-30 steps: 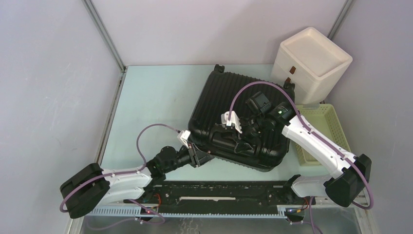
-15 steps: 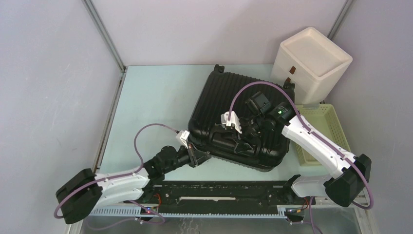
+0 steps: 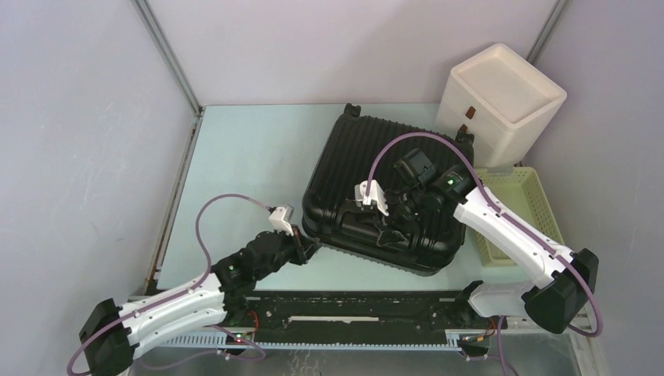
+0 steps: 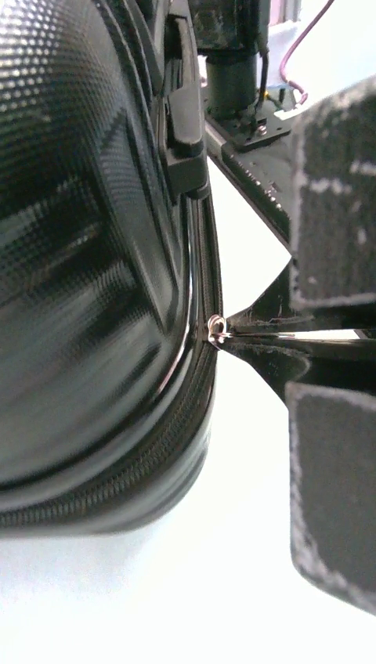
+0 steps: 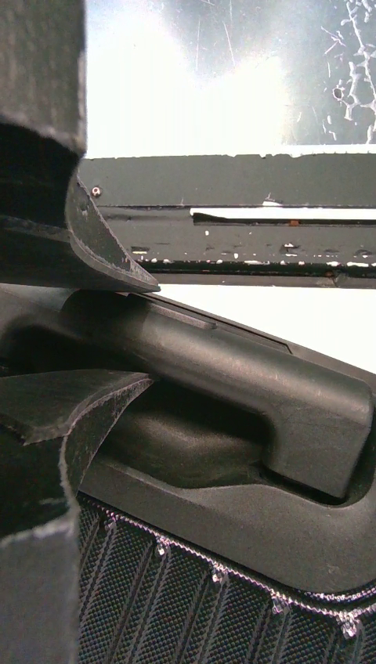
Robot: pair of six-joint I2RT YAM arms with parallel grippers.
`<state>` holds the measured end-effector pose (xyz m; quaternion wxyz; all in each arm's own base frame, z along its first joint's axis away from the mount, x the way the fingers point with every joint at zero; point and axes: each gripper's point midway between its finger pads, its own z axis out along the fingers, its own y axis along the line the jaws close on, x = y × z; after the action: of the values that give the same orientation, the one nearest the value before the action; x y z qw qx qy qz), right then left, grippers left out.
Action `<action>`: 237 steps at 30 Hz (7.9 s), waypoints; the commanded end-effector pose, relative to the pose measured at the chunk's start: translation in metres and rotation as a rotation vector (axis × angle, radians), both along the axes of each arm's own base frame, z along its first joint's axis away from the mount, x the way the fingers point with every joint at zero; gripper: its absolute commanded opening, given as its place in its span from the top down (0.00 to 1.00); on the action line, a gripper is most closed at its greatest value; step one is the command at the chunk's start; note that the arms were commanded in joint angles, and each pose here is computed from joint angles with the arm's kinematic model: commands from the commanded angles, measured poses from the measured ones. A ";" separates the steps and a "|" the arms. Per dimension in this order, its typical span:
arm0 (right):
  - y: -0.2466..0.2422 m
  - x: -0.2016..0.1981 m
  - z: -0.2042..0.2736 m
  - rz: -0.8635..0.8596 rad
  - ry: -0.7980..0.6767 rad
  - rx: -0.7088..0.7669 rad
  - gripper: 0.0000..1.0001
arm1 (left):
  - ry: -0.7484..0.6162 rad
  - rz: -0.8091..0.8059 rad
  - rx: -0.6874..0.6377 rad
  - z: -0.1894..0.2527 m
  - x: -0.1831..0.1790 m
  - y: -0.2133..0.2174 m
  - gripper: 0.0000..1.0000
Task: Open, take out, and arrange the luggage
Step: Unzip the zipper of the luggage, then adjust the luggage at the center of the board, then grab the zipper of the luggage.
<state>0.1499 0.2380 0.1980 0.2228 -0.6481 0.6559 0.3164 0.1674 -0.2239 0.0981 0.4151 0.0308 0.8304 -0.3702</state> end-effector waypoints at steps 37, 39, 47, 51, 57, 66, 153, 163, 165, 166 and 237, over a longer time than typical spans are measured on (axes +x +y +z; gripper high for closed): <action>-0.063 -0.105 -0.028 0.561 -0.064 -0.160 1.00 | -0.317 0.483 0.209 0.031 0.054 0.122 1.00; -0.066 -0.102 -0.031 0.584 -0.093 -0.193 1.00 | -0.311 0.505 0.194 0.031 0.052 0.127 1.00; -0.098 -0.039 -0.037 0.501 -0.334 -0.400 1.00 | -0.305 0.490 0.122 0.030 0.049 0.120 1.00; -0.108 -0.032 -0.029 0.445 -0.299 -0.349 1.00 | -0.297 0.434 0.123 0.029 0.050 0.107 1.00; -0.112 -0.034 -0.034 0.408 -0.273 -0.340 1.00 | -0.296 0.397 0.132 0.030 0.051 0.100 1.00; -0.122 0.005 -0.028 0.272 -0.370 -0.331 1.00 | -0.314 0.406 0.146 0.031 0.053 0.102 1.00; -0.174 0.183 0.029 -1.193 0.288 0.375 0.22 | -0.225 -0.020 -0.264 0.140 0.066 -0.005 0.24; -0.079 0.208 0.063 -0.881 0.211 0.262 0.24 | -0.196 -0.071 -0.339 0.133 0.042 -0.005 0.35; -0.069 0.221 0.073 -0.847 0.185 0.257 0.25 | -0.195 -0.078 -0.368 0.135 0.041 -0.007 0.35; -0.069 0.228 0.078 -0.844 0.164 0.248 0.25 | -0.192 -0.085 -0.375 0.134 0.041 -0.009 0.35; -0.071 0.040 0.024 0.186 -0.377 0.121 0.91 | -0.744 -0.781 0.359 0.012 0.007 -0.048 0.44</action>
<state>0.2057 0.1551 0.1929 0.3240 -0.7396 0.5472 0.2205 0.1784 -0.2555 0.0902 0.5081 0.5021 0.6373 -0.2891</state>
